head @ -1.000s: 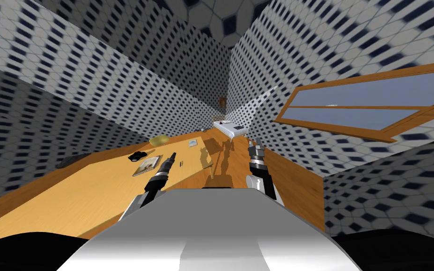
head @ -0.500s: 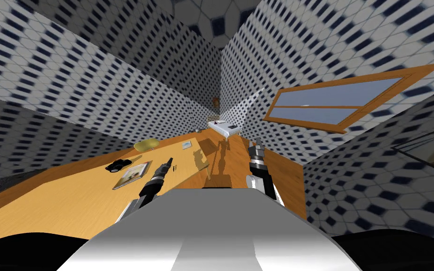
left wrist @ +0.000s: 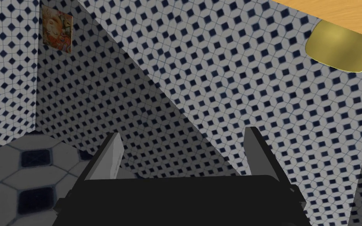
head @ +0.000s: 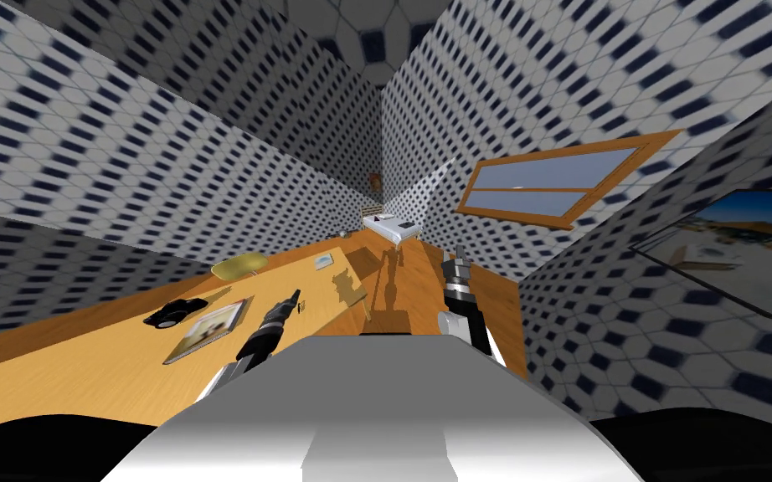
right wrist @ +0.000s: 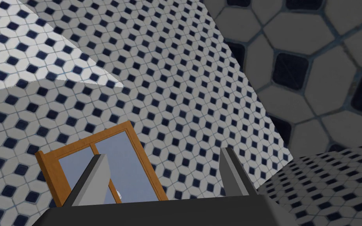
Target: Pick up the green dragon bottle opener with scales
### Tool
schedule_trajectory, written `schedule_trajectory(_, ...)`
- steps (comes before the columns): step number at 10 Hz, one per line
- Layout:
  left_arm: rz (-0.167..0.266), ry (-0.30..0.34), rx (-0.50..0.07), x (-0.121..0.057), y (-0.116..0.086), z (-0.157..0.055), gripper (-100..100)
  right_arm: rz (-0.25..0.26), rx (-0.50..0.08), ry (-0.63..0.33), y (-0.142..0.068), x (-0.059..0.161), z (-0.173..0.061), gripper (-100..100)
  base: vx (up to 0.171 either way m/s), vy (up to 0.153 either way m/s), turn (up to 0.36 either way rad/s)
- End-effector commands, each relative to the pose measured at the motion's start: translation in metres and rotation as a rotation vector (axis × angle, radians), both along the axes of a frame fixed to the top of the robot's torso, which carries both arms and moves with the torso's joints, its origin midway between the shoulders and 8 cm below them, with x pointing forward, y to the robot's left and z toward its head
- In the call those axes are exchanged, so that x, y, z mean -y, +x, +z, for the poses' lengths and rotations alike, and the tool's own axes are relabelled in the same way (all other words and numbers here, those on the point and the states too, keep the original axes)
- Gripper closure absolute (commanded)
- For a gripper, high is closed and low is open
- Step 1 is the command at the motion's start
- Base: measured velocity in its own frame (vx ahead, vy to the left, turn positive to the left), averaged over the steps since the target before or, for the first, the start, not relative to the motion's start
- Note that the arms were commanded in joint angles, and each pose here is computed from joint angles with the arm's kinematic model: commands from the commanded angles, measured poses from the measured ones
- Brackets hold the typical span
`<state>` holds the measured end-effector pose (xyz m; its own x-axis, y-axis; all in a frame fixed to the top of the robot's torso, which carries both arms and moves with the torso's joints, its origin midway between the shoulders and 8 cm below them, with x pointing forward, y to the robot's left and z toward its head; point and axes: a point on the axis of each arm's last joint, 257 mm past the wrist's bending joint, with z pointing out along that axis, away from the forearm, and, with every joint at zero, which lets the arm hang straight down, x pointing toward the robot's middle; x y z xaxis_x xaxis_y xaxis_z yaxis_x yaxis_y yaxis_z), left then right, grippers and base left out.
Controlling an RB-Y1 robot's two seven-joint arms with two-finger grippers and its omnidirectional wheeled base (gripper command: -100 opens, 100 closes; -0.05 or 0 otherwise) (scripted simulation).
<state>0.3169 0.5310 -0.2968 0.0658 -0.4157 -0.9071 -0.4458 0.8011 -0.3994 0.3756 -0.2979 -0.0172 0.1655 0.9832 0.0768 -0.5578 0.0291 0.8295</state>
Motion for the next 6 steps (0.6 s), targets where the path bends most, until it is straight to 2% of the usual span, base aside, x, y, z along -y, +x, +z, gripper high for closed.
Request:
schedule_trajectory(1, 0.02, 0.004, -0.032, -0.007, -0.007, -0.014, -100, 0.0, 0.0, 0.0, 0.0, 0.0, 0.0, 0, 0.002, 0.006, -0.138)
schedule_trajectory(2, 0.053, 0.024, -0.074, -0.022, -0.018, -0.026, -100, 0.0, 0.0, 0.0, 0.0, 0.0, 0.0, 0, 0.003, 0.007, -0.244)
schedule_trajectory(3, 0.057, 0.018, -0.085, -0.023, -0.021, -0.031, -100, 0.0, 0.0, 0.0, 0.0, 0.0, 0.0, 0, 0.001, 0.013, -0.106)
schedule_trajectory(4, 0.088, 0.034, -0.124, -0.036, -0.031, -0.042, -100, 0.0, 0.0, 0.0, 0.0, 0.0, 0.0, 0, 0.0, 0.013, -0.197)
schedule_trajectory(5, 0.093, 0.027, -0.136, -0.037, -0.034, -0.049, -100, 0.0, 0.0, 0.0, 0.0, 0.0, 0.0, 0, 0.0, 0.016, -0.11)
schedule_trajectory(6, 0.122, 0.041, -0.17, -0.05, -0.044, -0.057, -100, 0.0, 0.0, 0.0, 0.0, 0.0, 0.0, 0, 0.003, 0.019, -0.179)
